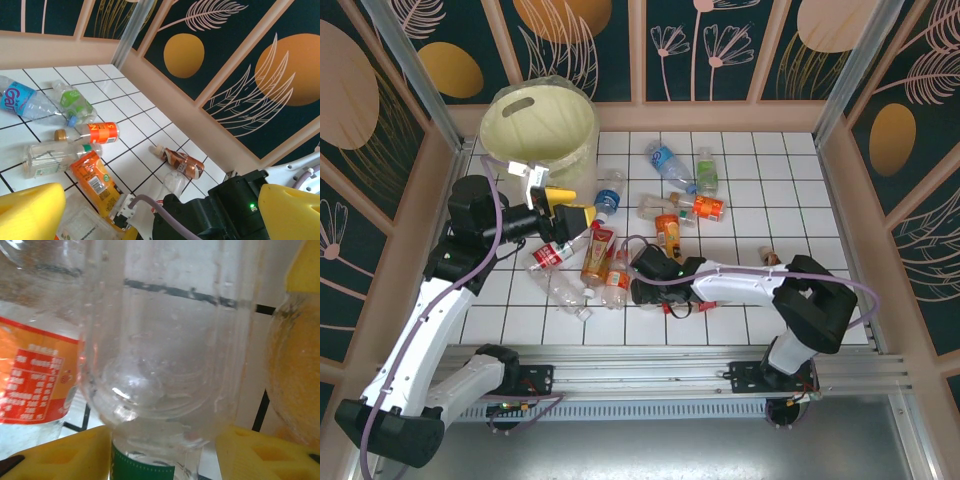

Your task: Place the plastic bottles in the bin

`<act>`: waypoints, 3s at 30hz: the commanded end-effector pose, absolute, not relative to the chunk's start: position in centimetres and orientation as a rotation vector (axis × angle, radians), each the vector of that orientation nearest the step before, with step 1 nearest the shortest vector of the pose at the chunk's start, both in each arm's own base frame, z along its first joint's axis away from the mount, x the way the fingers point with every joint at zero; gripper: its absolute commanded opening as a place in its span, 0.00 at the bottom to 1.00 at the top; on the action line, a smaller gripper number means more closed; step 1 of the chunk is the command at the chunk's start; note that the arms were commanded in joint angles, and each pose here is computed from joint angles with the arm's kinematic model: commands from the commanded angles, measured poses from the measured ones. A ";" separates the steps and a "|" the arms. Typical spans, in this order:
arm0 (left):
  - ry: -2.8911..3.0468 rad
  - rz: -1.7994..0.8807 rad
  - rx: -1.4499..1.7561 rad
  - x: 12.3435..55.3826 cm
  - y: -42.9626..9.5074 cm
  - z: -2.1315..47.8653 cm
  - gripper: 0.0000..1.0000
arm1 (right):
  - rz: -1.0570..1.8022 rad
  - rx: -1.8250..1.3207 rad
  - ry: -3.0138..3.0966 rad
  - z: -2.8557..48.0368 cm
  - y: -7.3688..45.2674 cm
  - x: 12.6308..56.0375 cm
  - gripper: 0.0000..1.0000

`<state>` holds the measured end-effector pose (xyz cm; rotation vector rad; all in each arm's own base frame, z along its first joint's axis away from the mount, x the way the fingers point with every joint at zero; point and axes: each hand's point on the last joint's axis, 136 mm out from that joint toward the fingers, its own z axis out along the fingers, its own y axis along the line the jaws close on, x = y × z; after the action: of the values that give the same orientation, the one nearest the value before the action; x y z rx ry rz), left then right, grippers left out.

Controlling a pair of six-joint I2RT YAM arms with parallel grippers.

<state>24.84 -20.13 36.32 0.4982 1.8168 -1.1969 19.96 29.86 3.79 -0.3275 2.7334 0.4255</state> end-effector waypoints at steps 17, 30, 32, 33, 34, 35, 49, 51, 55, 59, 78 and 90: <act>1.803 -1.207 0.481 25.6 -20.7 36.2 0.98 | 0.358 -0.300 2.685 4.3 29.6 21.1 0.48; 1.854 -1.199 0.370 27.0 -20.9 34.1 0.99 | 0.570 -0.254 2.468 11.0 29.6 22.7 0.42; 1.881 -1.215 0.293 27.7 -20.8 33.4 0.99 | 0.656 -0.233 2.412 12.8 29.5 23.0 0.42; 1.896 -1.231 0.277 27.9 -21.0 33.0 0.99 | 0.691 -0.230 2.391 13.5 29.4 23.0 0.42; 1.910 -1.248 0.260 28.0 -21.2 32.6 0.99 | 0.725 -0.227 2.358 14.4 29.3 23.0 0.43; 1.919 -1.262 0.237 28.1 -21.4 32.3 0.99 | 0.756 -0.224 2.326 15.3 29.2 23.0 0.44; 2.141 -1.346 0.119 28.4 -27.1 28.8 0.99 | 1.043 -0.313 2.059 22.9 28.0 21.9 0.43; 2.150 -1.341 0.125 28.6 -28.2 29.0 0.99 | 1.059 -0.329 2.050 23.2 28.2 21.6 0.43; 2.191 -1.336 0.145 28.7 -30.2 28.5 0.99 | 1.071 -0.352 2.039 23.4 28.3 21.3 0.43; 2.220 -1.347 0.153 28.8 -31.8 27.8 0.96 | 1.060 -0.360 2.040 23.3 28.1 21.3 0.43; 2.174 -1.362 0.225 29.2 -33.2 27.9 0.69 | 1.064 -0.373 2.054 22.2 27.9 20.8 0.43; 2.171 -1.310 0.260 29.5 -33.4 27.5 0.60 | 1.070 -0.377 2.054 22.4 28.0 20.7 0.43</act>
<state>28.96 -32.76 26.11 0.2022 2.2352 -1.3254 20.94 27.75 21.16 -0.3467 2.1077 1.0363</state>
